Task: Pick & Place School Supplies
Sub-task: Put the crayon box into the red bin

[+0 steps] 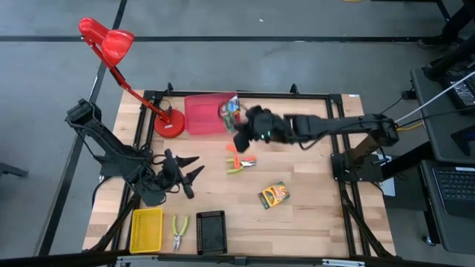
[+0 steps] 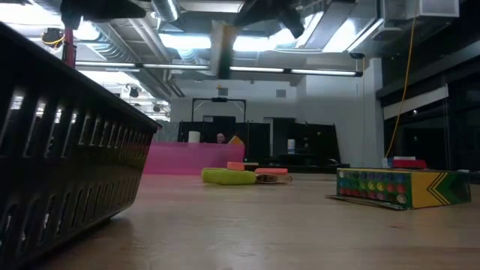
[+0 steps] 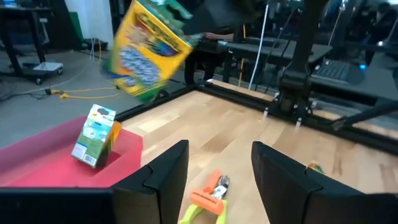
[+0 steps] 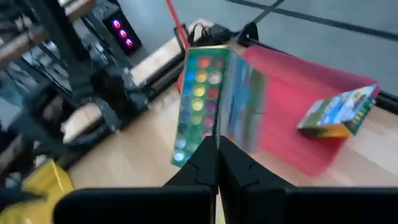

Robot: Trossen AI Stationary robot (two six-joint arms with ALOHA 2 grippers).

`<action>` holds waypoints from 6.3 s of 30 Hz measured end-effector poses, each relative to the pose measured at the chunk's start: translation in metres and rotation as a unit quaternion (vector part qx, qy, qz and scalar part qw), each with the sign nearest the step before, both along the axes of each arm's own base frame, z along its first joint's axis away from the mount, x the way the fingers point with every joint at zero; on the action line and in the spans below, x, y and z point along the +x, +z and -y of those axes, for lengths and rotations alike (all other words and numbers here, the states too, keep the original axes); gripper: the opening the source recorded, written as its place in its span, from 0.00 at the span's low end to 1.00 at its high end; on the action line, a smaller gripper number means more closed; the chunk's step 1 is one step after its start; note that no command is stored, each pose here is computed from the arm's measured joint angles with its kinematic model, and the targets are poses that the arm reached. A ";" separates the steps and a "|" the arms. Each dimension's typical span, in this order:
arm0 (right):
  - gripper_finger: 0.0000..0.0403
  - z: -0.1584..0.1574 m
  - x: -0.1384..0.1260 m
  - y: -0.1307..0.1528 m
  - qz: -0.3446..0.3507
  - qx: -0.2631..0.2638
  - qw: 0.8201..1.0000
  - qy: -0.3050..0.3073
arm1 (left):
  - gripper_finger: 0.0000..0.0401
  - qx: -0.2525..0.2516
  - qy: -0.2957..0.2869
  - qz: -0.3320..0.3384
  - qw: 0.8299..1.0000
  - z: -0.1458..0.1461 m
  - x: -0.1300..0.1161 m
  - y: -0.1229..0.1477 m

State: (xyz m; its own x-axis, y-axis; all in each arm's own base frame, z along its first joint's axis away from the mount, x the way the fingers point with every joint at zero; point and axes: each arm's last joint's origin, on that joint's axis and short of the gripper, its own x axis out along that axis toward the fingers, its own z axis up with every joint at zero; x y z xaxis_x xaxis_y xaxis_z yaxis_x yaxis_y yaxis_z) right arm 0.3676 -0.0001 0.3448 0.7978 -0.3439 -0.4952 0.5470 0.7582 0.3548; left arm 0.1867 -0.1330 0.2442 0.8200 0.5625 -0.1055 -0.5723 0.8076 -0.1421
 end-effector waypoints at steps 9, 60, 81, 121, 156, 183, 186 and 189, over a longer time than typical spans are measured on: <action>0.00 0.061 0.003 0.011 0.072 0.040 0.997 0.005 | 0.40 -0.006 0.010 0.016 1.000 0.000 0.001 0.003; 0.00 0.188 0.040 -0.101 0.066 0.208 0.972 -0.090 | 0.40 -0.006 0.011 0.043 0.999 0.000 0.006 0.019; 0.02 0.186 0.035 -0.109 0.007 0.188 0.977 -0.096 | 0.40 -0.008 0.007 0.046 0.999 0.002 0.005 0.019; 0.12 0.145 0.033 -0.078 -0.016 0.129 0.991 0.034 | 0.40 -0.003 0.002 0.044 0.999 -0.001 0.002 0.024; 0.24 -0.178 -0.094 -0.133 -0.391 0.189 0.892 0.122 | 0.43 -0.146 -0.208 -0.107 0.961 -0.016 -0.019 0.024; 0.17 -0.127 -0.076 -0.181 -0.289 0.313 0.904 0.039 | 0.43 -0.186 -0.206 -0.071 0.958 -0.009 -0.011 0.025; 0.17 -0.105 -0.065 -0.180 -0.263 0.306 0.915 0.013 | 0.43 -0.191 -0.202 -0.073 0.958 -0.009 -0.011 0.024; 0.17 -0.086 -0.057 -0.179 -0.243 0.299 0.923 0.004 | 0.43 -0.196 -0.200 -0.075 0.957 -0.009 -0.011 0.022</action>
